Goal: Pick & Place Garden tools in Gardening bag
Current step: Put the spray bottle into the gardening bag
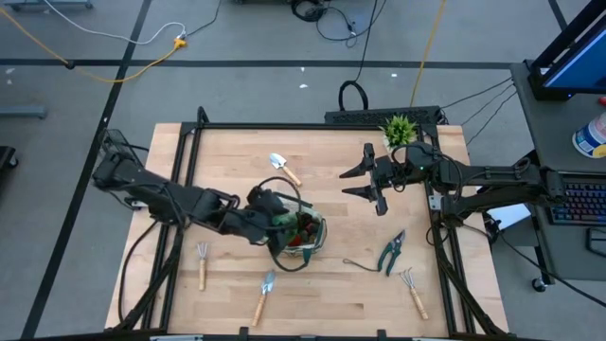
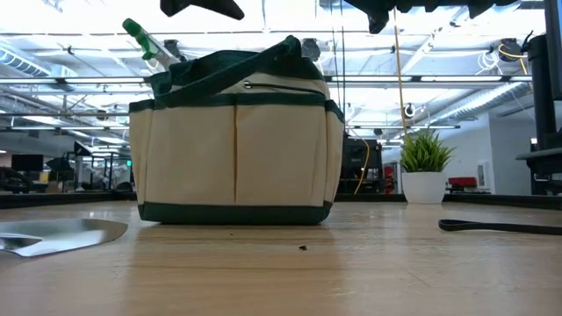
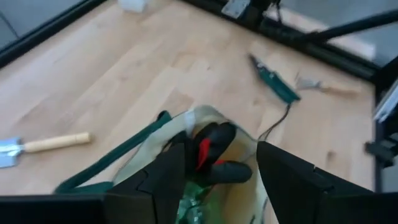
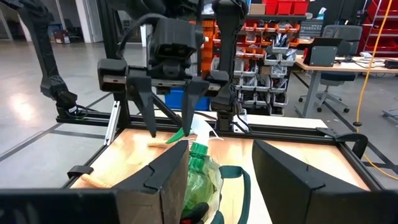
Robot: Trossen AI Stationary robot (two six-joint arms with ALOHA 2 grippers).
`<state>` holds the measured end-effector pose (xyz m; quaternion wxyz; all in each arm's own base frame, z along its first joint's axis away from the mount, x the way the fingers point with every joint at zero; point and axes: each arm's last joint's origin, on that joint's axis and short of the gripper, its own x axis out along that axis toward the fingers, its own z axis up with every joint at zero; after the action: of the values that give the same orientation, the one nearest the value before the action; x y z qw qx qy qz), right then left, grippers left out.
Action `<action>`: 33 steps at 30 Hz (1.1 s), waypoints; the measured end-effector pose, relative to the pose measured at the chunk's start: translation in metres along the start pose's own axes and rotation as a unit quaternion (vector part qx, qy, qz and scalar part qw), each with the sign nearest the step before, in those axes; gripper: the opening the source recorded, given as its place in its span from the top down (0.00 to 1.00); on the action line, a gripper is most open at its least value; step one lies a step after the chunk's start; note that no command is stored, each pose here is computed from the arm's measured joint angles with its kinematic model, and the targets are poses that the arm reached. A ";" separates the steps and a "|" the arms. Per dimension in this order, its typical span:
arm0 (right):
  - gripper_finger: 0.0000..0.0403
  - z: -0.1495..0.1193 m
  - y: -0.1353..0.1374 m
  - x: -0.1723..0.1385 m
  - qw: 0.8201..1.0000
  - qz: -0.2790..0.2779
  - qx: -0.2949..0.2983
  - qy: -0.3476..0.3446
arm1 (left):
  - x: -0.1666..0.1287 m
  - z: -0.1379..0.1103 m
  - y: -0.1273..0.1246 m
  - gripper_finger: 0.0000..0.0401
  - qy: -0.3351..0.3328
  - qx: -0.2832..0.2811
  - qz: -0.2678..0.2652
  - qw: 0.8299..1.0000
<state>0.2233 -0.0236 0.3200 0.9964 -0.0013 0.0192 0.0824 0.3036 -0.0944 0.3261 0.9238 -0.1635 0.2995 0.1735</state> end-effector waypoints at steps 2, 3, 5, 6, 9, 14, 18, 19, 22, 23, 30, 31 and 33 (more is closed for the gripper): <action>0.58 0.000 0.000 0.000 1.000 0.000 0.000 0.000 | 0.001 0.006 0.001 0.53 0.034 0.016 0.017 0.999; 0.58 0.000 0.000 0.000 1.000 0.000 0.000 0.000 | 0.003 0.010 0.000 0.55 0.049 0.018 0.020 0.998; 0.58 0.000 0.000 0.000 1.000 0.000 0.000 0.000 | 0.009 0.015 0.000 0.60 0.082 0.020 0.019 0.996; 0.58 0.000 0.000 0.000 1.000 0.000 0.000 0.000 | 0.013 0.017 0.000 0.63 0.097 0.023 0.016 0.995; 0.58 0.000 0.000 0.000 1.000 0.000 0.000 0.000 | 0.022 0.024 -0.002 0.69 0.130 0.030 -0.001 0.991; 0.58 0.000 0.000 0.000 1.000 0.000 0.000 0.000 | 0.032 0.028 0.002 0.78 0.183 0.028 -0.009 0.983; 0.58 0.000 0.000 0.000 1.000 0.000 0.001 0.002 | 0.027 0.026 0.009 0.83 0.220 0.003 0.025 0.975; 0.58 -0.001 0.000 0.000 1.000 0.001 0.001 0.004 | 0.024 0.026 0.010 0.84 0.228 -0.004 0.038 0.973; 0.58 -0.001 0.000 0.000 1.000 0.001 0.002 0.007 | 0.014 0.026 0.016 0.88 0.258 -0.020 0.080 0.963; 0.58 -0.002 0.000 0.000 1.000 0.001 0.003 0.008 | 0.010 0.026 0.017 0.89 0.266 -0.024 0.089 0.959; 0.58 -0.002 0.000 0.000 1.000 0.001 0.004 0.011 | -0.018 0.038 0.026 0.99 0.290 -0.055 0.145 0.944; 0.58 -0.002 0.000 0.000 1.000 0.001 0.004 0.011 | -0.019 0.039 0.028 0.99 0.296 -0.059 0.152 0.941; 0.58 -0.002 0.000 0.000 1.000 0.001 0.004 0.010 | -0.021 0.039 0.031 0.99 0.312 -0.068 0.158 0.934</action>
<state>0.2232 -0.0235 0.3179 0.9961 0.0014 0.0299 0.0835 0.2940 -0.0556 0.3626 0.7311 -0.2220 0.5822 0.2777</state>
